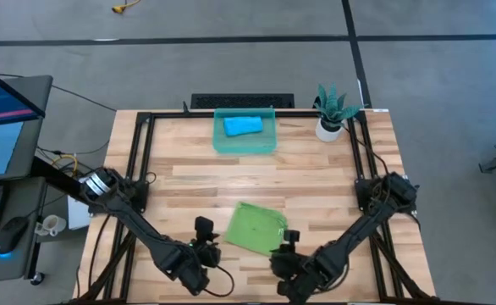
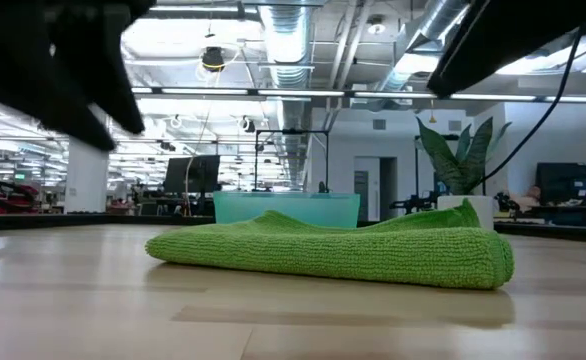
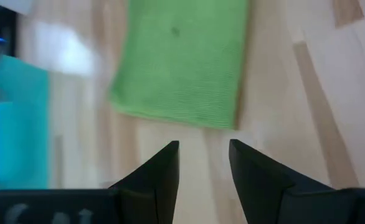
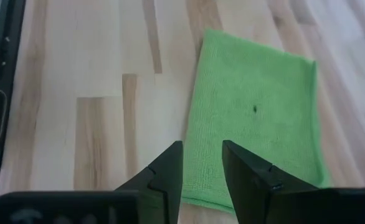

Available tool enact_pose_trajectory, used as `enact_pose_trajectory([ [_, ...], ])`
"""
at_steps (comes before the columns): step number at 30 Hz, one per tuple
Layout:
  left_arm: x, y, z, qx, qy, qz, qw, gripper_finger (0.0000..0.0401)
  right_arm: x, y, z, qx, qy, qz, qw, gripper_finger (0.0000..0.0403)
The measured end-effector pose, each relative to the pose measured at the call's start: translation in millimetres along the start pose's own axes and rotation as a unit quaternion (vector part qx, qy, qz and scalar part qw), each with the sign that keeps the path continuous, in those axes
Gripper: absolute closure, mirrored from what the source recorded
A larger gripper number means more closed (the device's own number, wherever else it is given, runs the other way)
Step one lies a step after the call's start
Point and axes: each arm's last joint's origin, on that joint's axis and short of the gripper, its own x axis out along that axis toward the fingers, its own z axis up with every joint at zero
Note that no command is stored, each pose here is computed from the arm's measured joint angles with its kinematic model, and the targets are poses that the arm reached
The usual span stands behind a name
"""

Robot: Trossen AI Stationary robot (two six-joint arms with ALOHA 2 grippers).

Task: Roll microfiber towels into tight, uniform cylinder then place into a basket
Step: Fold the green microfiber cloth

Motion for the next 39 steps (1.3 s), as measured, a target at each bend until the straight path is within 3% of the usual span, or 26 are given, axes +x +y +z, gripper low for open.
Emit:
enact_pose_trajectory([
  [6,-18.3,21.1,-1.3,-0.020,-0.059,-0.010,0.998,0.0268,17.2,-17.5,12.3,0.033,0.035,0.024,0.999,0.0267],
  [14,10.3,21.1,-33.9,-0.082,-0.181,-0.111,0.974,0.0268,15.4,-13.4,9.9,0.030,0.060,0.063,0.996,0.0267],
  [17,20.6,23.2,-36.6,-0.116,-0.245,-0.145,0.952,0.0268,8.3,-6.7,4.5,0.014,0.042,0.043,0.998,0.0272],
  [21,33.2,30.7,-36.2,-0.151,-0.298,-0.162,0.929,0.0268,-3.6,1.4,-2.5,-0.011,-0.021,-0.030,0.999,0.0281],
  [26,52.9,35.9,-34.7,-0.185,-0.285,-0.152,0.928,0.0268,-1.4,5.1,-12.1,-0.008,-0.068,-0.079,0.995,0.0290],
  [39,71.2,28.2,-38.2,-0.194,-0.258,-0.159,0.933,0.0268,37.3,-2.1,-38.5,0.057,-0.111,-0.049,0.991,0.0328],
])
